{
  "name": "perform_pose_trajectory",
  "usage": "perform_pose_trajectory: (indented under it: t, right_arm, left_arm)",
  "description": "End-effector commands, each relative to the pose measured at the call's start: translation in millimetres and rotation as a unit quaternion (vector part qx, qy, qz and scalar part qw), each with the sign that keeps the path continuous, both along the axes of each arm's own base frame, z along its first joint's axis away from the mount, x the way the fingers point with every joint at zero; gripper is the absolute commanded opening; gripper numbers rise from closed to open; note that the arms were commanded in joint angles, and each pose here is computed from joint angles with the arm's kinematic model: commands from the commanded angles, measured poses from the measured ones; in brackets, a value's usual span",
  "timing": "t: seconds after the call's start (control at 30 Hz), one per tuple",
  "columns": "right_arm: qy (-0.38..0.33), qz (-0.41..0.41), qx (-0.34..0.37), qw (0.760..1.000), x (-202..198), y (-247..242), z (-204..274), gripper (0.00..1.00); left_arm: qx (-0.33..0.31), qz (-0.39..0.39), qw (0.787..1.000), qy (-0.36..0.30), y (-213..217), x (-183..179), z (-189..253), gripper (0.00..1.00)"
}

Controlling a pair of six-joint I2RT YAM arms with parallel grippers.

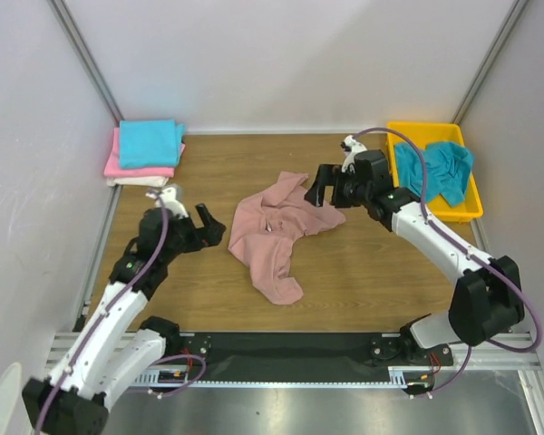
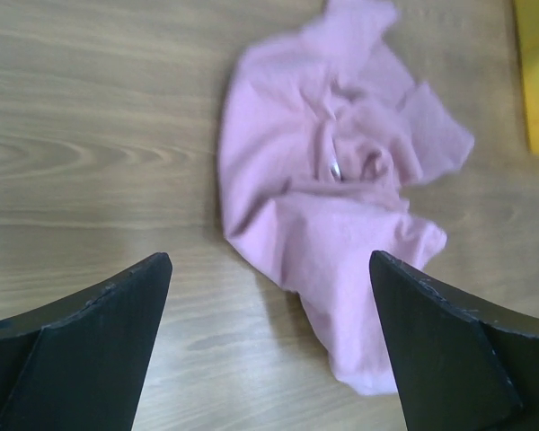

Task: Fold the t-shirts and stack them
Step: Move the tshirt to the center of the board, then flatten the tshirt out

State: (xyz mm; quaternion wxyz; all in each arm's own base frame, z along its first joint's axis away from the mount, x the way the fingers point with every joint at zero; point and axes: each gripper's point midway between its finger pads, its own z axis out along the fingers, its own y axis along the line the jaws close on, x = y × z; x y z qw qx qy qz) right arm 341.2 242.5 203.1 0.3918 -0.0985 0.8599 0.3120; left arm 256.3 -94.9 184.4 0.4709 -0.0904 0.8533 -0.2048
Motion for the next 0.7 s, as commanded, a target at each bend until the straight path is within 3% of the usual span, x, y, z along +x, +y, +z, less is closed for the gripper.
perform_pose_trajectory:
  t: [0.0, 0.2, 0.43, 0.57, 0.67]
  right_arm:
    - [0.050, -0.111, -0.023, 0.992, 26.2, -28.7, -27.1, 1.00]
    - [0.097, -0.173, -0.031, 0.980, 39.3, -39.9, -65.0, 0.95]
    - [0.118, -0.191, -0.026, 0.974, 34.7, -46.8, -76.6, 0.94]
    - [0.111, -0.208, -0.025, 0.972, 29.3, -65.1, -68.1, 0.94]
    - [0.117, -0.214, -0.021, 0.970, 21.7, -79.0, -70.3, 0.94]
  left_arm:
    - [0.000, -0.005, 1.000, -0.020, -23.5, 16.7, 12.9, 0.98]
    - [0.092, -0.084, 0.992, -0.008, -90.1, 27.7, 10.4, 0.94]
    - [0.246, -0.205, 0.947, -0.001, -170.0, 4.1, -13.2, 0.95]
    - [0.318, -0.222, 0.922, 0.016, -192.7, 1.6, -32.9, 0.94]
    - [0.361, -0.216, 0.906, 0.045, -201.5, 3.2, -56.6, 0.88]
